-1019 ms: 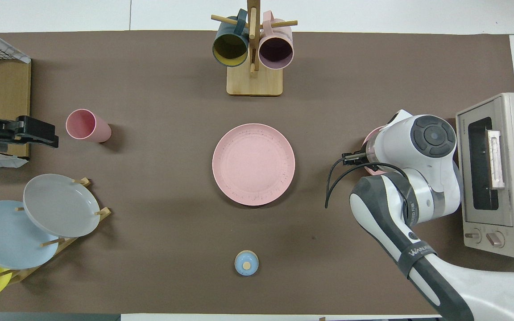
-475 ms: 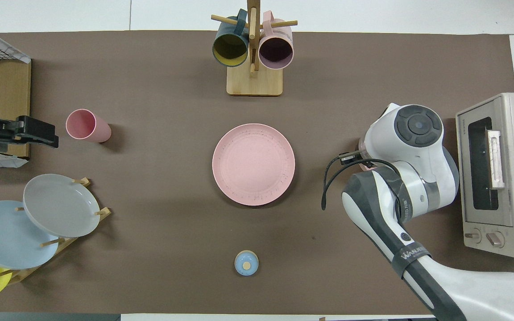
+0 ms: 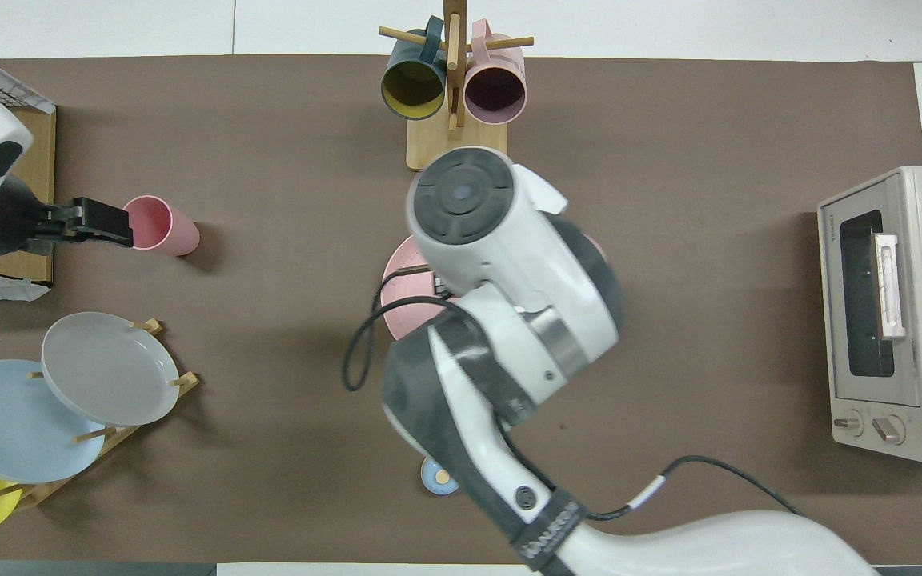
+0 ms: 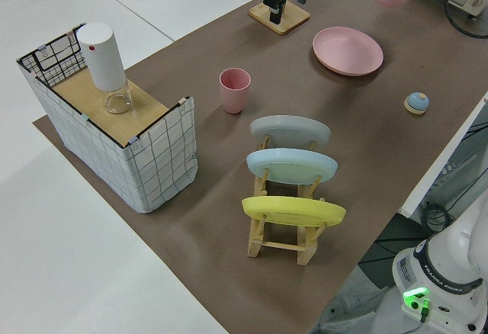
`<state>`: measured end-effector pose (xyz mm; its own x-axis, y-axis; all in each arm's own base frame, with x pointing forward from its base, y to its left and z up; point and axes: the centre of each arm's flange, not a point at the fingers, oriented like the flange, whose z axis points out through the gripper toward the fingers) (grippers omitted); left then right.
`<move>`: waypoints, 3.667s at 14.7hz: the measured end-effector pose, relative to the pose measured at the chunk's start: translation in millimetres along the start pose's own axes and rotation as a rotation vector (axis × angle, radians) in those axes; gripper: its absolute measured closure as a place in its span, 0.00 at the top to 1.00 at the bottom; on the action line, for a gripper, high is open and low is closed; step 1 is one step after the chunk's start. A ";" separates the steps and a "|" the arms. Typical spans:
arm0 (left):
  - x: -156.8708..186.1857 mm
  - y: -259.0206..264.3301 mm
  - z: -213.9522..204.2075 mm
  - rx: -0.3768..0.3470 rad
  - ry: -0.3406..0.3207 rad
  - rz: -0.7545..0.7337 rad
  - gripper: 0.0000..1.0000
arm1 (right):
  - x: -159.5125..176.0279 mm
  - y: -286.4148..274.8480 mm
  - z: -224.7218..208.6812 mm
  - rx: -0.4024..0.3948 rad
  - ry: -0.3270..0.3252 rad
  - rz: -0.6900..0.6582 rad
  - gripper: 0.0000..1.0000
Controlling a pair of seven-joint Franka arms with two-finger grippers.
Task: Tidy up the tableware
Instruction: 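Carry the bowl over the plate while the left gripper grasps the cup, then lower the bowl onto the plate while the left gripper lifts the cup, then carry the pink cup with the left gripper over the bowl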
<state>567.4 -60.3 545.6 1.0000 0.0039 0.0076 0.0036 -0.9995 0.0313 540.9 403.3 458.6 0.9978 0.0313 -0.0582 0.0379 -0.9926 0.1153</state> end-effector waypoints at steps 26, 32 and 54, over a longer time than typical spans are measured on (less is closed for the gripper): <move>49.2 -2.8 179.2 -0.016 0.024 -0.009 0.50 | 15.5 -64.1 75.1 0.103 0.102 0.097 0.32; 53.9 -2.7 167.3 -0.015 0.032 -0.008 0.04 | 38.8 -8.2 -36.7 0.147 0.087 0.148 0.44; -36.4 408.2 81.0 -0.065 -0.064 -0.178 0.04 | -12.4 399.9 -91.6 0.109 -0.079 -0.030 1.00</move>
<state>533.1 -470.9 477.2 0.9821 0.1761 -0.0674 0.1818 -0.9792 0.0905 548.6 16.6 596.2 0.9888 0.0558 -0.1382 0.0569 -0.9984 0.0040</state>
